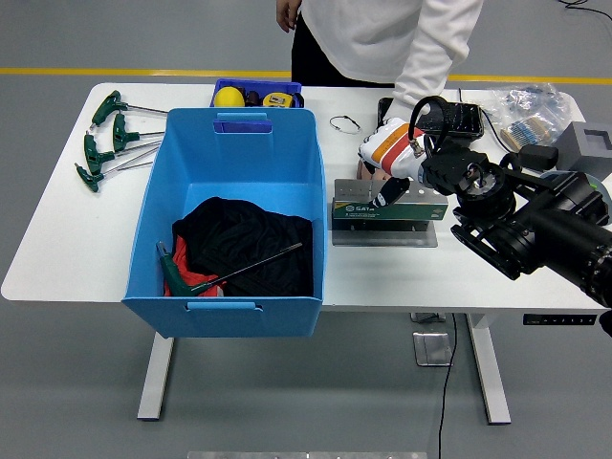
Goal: Lift tool from toolbox,place it in box,lift tool from toolbox,place it in box
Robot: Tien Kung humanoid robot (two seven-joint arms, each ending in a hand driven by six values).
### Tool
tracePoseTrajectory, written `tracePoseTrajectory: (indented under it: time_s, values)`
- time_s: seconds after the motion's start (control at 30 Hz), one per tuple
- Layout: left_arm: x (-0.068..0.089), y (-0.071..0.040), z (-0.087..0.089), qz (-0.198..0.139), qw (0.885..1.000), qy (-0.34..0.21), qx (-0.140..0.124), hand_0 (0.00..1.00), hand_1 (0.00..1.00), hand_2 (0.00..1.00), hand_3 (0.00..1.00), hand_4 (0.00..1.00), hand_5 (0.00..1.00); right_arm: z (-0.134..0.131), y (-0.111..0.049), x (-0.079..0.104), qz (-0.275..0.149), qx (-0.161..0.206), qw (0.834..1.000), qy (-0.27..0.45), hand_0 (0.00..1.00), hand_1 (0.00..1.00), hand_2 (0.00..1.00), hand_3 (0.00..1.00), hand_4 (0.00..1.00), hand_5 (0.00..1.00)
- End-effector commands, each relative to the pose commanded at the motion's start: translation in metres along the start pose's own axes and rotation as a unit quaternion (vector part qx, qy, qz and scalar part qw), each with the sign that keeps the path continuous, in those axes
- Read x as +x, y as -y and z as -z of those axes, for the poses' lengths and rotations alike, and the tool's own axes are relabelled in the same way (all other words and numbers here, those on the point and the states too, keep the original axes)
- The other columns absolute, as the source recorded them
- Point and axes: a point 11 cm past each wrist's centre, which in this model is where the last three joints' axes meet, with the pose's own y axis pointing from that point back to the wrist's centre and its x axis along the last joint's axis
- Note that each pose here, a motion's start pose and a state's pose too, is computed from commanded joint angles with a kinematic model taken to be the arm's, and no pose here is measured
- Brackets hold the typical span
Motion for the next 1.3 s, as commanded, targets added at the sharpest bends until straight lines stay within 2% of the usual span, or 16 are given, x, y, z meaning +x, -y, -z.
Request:
tracePoseTrajectory:
  time_s: [0.13,0.17,0.33,0.37,0.73,0.77,0.93,0.97,1.13,1.17,1.3]
  values:
    - [0.000,0.000,0.000,-0.001,1.000,-0.002,-0.001,0.436,0.445,0.464,0.750,0.814,0.776,0.001,0.001,0.007,0.000,0.010,1.000,-0.015,0.724,0.601,0.629,0.488,0.998,0.606]
    - [0.000,0.000,-0.001,-0.001,1.000,-0.002,-0.002,0.436,0.442,0.463,0.750,0.815,0.776,0.001,0.002,0.008,0.001,0.012,1.000,-0.019,0.694,0.506,0.524,0.446,0.998,0.606]
    - [0.000,0.000,-0.002,-0.001,1.000,-0.005,-0.003,0.436,0.442,0.463,0.750,0.815,0.776,0.004,0.003,0.014,0.005,0.023,0.999,-0.033,0.694,0.506,0.524,0.446,0.998,0.606]
    - [0.000,0.000,-0.002,-0.002,1.000,-0.006,-0.003,0.435,0.441,0.463,0.749,0.816,0.775,0.005,0.003,0.014,0.006,0.025,0.999,-0.032,0.660,0.438,0.450,0.408,0.998,0.609]
    - [0.001,0.000,0.001,-0.003,1.000,-0.008,0.000,0.431,0.436,0.460,0.749,0.818,0.774,0.010,0.003,0.014,0.012,0.036,0.999,-0.033,0.631,0.404,0.418,0.381,0.998,0.611]
    - [0.001,0.000,0.001,-0.003,1.000,-0.008,0.000,0.429,0.432,0.458,0.748,0.818,0.773,0.010,0.003,0.015,0.012,0.036,0.999,-0.034,0.585,0.353,0.385,0.362,0.998,0.615]
    - [0.001,0.000,0.002,-0.003,1.000,-0.008,0.002,0.429,0.432,0.458,0.748,0.818,0.773,0.009,0.004,0.016,0.012,0.036,0.998,-0.039,0.585,0.353,0.385,0.362,0.998,0.615]
    - [0.001,0.000,0.002,-0.003,1.000,-0.008,0.002,0.428,0.434,0.458,0.749,0.816,0.771,0.009,0.004,0.016,0.012,0.036,0.998,-0.040,0.501,0.273,0.296,0.283,0.994,0.625]
    - [0.001,0.000,0.004,-0.002,1.000,-0.008,0.003,0.428,0.434,0.458,0.749,0.816,0.771,0.008,0.004,0.015,0.014,0.034,0.998,-0.042,0.501,0.273,0.296,0.283,0.994,0.625]
    - [0.001,0.000,0.004,-0.002,1.000,-0.008,0.003,0.426,0.431,0.457,0.748,0.816,0.770,0.008,0.004,0.015,0.014,0.033,0.999,-0.041,0.429,0.223,0.238,0.231,0.985,0.632]
    - [0.001,0.000,0.003,-0.002,1.000,-0.010,0.003,0.426,0.431,0.457,0.748,0.816,0.770,0.008,0.003,0.014,0.015,0.031,0.999,-0.038,0.429,0.223,0.238,0.231,0.985,0.632]
